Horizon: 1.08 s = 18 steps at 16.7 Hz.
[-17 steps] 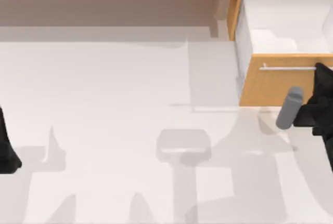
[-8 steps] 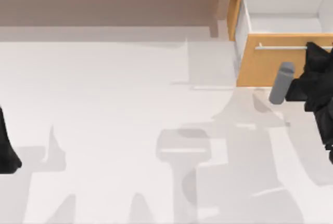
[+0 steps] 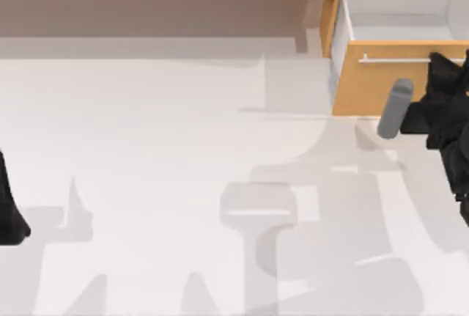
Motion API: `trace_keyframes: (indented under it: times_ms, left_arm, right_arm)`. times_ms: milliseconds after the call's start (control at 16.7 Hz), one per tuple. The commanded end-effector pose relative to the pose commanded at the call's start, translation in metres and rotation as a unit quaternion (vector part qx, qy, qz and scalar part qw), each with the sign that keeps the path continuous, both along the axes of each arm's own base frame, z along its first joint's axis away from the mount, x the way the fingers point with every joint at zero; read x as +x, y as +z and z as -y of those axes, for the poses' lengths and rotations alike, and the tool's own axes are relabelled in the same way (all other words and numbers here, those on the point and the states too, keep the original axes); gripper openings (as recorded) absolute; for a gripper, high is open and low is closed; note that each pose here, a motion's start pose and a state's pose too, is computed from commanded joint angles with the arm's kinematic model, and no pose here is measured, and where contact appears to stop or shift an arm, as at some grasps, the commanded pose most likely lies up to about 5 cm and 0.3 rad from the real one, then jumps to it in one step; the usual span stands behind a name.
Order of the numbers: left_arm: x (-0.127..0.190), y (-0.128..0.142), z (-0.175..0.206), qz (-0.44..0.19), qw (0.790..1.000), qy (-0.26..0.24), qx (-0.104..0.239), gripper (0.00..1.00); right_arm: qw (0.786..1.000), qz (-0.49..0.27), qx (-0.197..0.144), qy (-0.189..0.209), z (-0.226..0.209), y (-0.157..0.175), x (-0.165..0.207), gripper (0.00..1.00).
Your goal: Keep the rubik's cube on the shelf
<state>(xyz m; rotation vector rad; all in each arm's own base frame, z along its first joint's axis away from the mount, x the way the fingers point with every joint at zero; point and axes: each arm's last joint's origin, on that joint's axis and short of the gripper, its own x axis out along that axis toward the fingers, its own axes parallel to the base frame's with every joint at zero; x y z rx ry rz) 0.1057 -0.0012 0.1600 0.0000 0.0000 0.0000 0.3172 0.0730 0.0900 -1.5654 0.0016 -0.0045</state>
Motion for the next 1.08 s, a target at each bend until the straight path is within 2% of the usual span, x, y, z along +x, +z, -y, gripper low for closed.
trace_keyframes:
  times_ms: [660, 1080]
  left_arm:
    - [0.000, 0.000, 0.000, 0.000, 1.000, 0.000, 0.000, 1.00]
    - [0.000, 0.000, 0.000, 0.000, 1.000, 0.000, 0.000, 1.00]
  right_arm:
    - [1.000, -0.004, -0.002, 0.001, 0.000, -0.002, 0.058, 0.00]
    - [1.000, -0.004, -0.001, 0.003, -0.002, -0.001, 0.062, 0.00]
